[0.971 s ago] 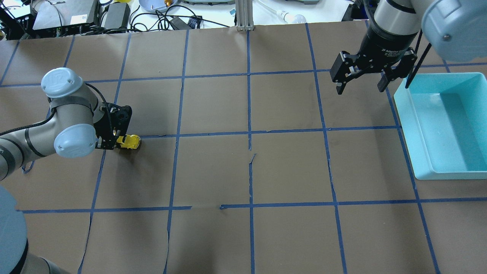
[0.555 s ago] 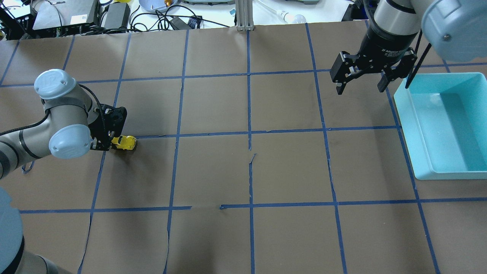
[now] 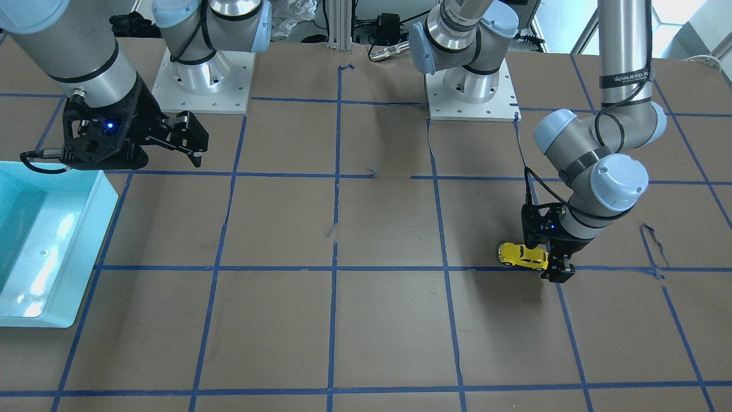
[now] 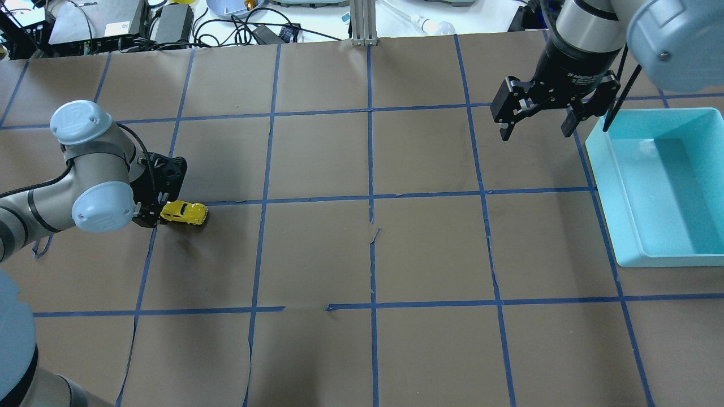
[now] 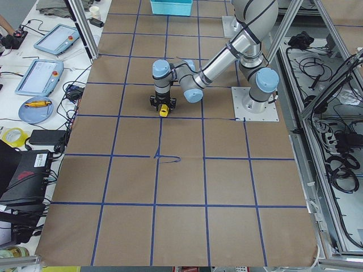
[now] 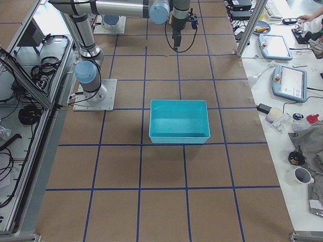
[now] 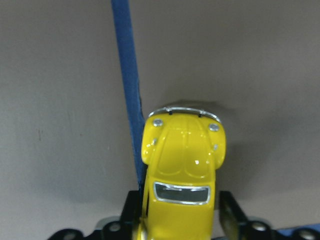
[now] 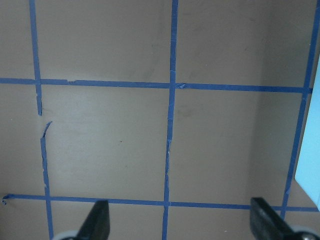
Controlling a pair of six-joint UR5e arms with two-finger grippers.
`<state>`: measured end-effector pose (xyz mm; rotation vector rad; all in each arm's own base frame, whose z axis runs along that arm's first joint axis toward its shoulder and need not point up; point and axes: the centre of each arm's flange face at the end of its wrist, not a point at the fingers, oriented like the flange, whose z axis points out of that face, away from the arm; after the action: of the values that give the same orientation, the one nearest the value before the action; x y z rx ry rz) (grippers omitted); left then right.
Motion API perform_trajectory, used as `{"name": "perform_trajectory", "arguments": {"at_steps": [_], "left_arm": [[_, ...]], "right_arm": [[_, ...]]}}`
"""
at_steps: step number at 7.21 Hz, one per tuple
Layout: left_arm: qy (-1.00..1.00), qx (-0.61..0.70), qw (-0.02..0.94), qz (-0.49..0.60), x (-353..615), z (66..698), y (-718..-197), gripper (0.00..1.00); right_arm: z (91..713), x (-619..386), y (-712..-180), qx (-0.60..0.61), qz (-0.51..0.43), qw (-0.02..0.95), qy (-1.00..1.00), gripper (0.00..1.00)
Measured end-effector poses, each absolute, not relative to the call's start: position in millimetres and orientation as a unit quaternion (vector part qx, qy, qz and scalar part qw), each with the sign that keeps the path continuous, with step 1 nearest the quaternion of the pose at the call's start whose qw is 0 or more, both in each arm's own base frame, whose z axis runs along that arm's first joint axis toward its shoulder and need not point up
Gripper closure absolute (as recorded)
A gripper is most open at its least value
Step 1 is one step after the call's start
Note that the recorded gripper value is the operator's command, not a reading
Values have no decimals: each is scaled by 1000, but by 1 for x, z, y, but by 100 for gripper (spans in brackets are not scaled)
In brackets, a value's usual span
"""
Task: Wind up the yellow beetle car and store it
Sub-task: 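Release the car with the left gripper and lift away as it rolls toward the bin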
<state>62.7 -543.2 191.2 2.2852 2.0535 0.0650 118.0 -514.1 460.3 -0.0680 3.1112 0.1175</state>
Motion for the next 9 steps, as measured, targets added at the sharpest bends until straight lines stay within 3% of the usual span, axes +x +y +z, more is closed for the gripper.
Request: {"name": "perform_trajectory", "arguments": {"at_steps": [7, 9], "left_arm": [[700, 711, 62, 8, 59, 224, -555, 0], [774, 630, 64, -7, 37, 244, -556, 0]], "right_arm": [[460, 118, -514, -22, 38, 14, 999, 0], [460, 118, -514, -22, 38, 14, 999, 0]]}}
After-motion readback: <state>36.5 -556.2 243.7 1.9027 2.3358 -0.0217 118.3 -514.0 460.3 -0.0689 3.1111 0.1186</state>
